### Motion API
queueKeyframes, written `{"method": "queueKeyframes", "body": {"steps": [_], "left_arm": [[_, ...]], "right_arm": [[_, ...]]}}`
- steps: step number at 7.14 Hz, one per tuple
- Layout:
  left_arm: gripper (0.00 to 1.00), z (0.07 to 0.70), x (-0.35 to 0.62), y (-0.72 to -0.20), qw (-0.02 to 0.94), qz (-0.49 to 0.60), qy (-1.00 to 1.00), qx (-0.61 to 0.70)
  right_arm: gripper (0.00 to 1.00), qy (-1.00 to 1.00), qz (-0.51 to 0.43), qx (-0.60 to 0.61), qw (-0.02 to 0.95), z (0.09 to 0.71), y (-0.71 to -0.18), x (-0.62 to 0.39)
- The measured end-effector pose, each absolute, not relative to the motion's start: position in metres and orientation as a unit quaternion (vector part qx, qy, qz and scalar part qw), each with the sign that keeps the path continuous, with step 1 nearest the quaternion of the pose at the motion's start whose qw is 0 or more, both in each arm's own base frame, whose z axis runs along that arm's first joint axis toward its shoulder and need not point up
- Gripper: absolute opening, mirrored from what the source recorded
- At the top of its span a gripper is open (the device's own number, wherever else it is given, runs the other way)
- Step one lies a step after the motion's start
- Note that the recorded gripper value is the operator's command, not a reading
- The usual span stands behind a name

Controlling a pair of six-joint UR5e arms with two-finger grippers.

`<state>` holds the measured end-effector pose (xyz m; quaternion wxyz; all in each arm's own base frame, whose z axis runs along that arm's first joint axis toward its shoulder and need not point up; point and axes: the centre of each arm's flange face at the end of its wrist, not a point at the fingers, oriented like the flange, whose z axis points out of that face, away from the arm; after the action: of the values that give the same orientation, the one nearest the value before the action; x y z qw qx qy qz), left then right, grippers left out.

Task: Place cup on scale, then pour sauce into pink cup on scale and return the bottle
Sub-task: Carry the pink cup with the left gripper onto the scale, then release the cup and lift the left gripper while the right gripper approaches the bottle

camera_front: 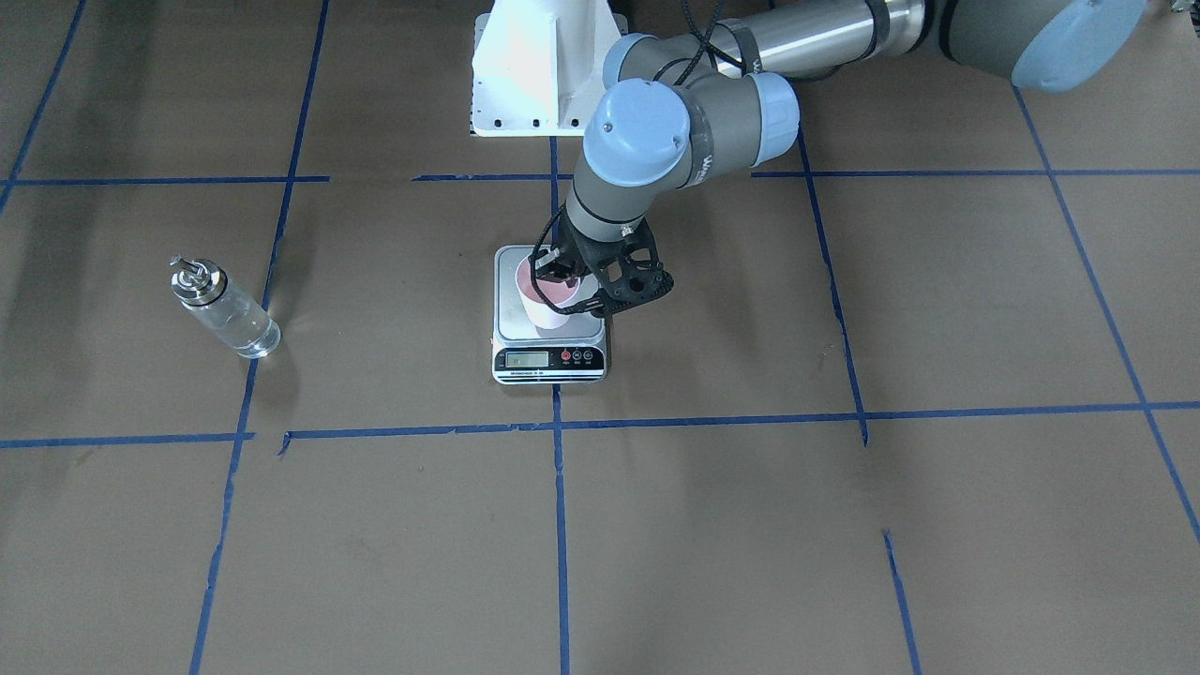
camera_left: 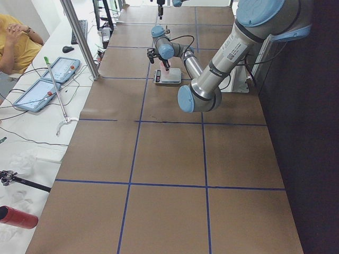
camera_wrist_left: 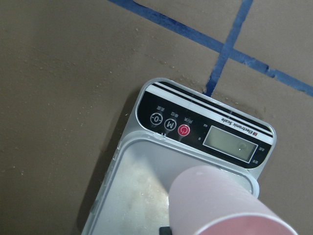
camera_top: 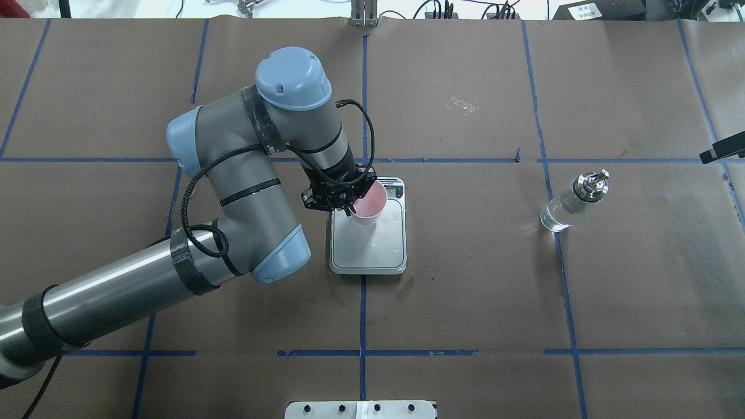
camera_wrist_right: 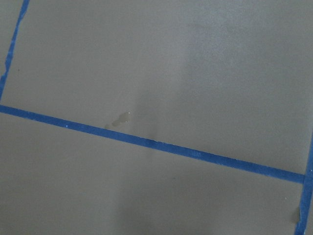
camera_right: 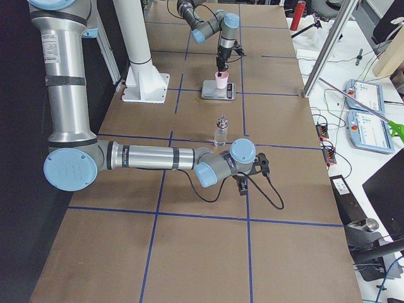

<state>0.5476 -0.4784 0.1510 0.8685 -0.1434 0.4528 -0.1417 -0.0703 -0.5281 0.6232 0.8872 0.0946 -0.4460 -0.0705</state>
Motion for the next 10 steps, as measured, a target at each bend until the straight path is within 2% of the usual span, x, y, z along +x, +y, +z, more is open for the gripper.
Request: {"method": "queueKeyframes", "body": {"steps": [4,5,6,8,9,10], "left_arm": [[0.03,0.152,0.549,-0.46,0.868,-0.129,0.457,-0.144],[0.11,0.153,0.554,-0.454,0.869,-0.125,0.456,-0.147],[0.25,0.153,0.56,-0.448,0.87,-0.12,0.455,-0.149],[0.31,0.153,0.563,-0.444,0.87,-0.115,0.456,-0.15],[0.38,0.153,0.563,-0.444,0.87,-0.114,0.456,-0.149],[0.6,0.152,0.563,-0.444,0.87,-0.115,0.457,-0.144]], "right_arm": [[1.0,-0.445,-0.07,0.092,0.888,0.626,-0.526,-0.07],[1.0,-0.445,-0.07,0.092,0.888,0.627,-0.526,-0.07],[1.0,-0.445,-0.07,0.091,0.888,0.627,-0.525,-0.07],[1.0,-0.445,-0.069,0.09,0.888,0.628,-0.525,-0.07],[1.0,-0.445,-0.068,0.09,0.888,0.629,-0.525,-0.069],[1.0,-0.446,-0.068,0.089,0.888,0.629,-0.525,-0.07]]}}
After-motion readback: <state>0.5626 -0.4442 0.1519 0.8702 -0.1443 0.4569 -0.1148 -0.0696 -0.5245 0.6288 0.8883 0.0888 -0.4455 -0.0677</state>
